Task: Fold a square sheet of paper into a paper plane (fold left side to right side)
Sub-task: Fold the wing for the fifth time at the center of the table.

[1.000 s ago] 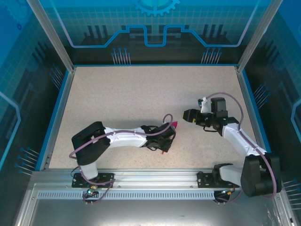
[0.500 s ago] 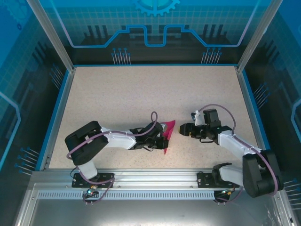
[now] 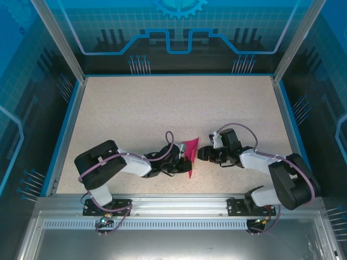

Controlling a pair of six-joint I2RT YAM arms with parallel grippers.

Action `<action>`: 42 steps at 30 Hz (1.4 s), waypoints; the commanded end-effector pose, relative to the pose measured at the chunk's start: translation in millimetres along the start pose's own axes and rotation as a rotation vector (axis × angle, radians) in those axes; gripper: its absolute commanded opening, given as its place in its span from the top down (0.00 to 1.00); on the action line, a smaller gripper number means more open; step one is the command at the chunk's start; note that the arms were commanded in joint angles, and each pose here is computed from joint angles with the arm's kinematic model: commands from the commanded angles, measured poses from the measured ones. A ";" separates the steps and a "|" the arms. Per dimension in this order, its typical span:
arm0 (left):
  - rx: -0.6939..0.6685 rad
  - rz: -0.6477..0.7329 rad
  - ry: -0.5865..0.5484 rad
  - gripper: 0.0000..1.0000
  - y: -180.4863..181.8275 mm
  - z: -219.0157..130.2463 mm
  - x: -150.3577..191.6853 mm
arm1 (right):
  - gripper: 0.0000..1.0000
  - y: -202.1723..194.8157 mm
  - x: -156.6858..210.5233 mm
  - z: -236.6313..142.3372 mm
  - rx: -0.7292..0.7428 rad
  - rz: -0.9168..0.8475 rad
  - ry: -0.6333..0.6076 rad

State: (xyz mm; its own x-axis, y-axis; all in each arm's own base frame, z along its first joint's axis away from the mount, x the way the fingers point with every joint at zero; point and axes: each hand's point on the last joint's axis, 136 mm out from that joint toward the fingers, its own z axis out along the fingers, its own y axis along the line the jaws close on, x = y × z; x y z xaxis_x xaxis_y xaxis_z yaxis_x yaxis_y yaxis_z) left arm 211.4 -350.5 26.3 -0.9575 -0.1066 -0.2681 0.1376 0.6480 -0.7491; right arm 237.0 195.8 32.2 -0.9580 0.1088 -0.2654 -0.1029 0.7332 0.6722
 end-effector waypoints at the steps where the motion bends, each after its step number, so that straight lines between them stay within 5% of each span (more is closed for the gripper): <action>1: 0.058 -0.040 -0.024 1.00 -4.5 -1.4 -4.3 | 0.49 7.3 -11.0 6.4 -0.002 0.008 -0.029; 37: 0.053 -0.103 -0.021 1.00 11.3 4.1 -0.9 | 0.60 2.1 4.3 38.2 0.144 0.061 0.138; 42: 0.053 -0.102 -0.022 0.91 10.8 3.2 -1.4 | 0.60 -1.6 7.9 41.4 0.164 0.064 0.158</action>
State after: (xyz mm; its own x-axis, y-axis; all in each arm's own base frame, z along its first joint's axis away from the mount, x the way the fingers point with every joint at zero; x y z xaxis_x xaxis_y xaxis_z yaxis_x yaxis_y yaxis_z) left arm 216.8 -349.4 21.2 -0.9572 -0.1847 -0.2228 0.0714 0.5956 -0.8001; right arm 253.8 222.4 18.4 -0.9839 0.0950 -0.1515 -0.0164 0.7960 0.6051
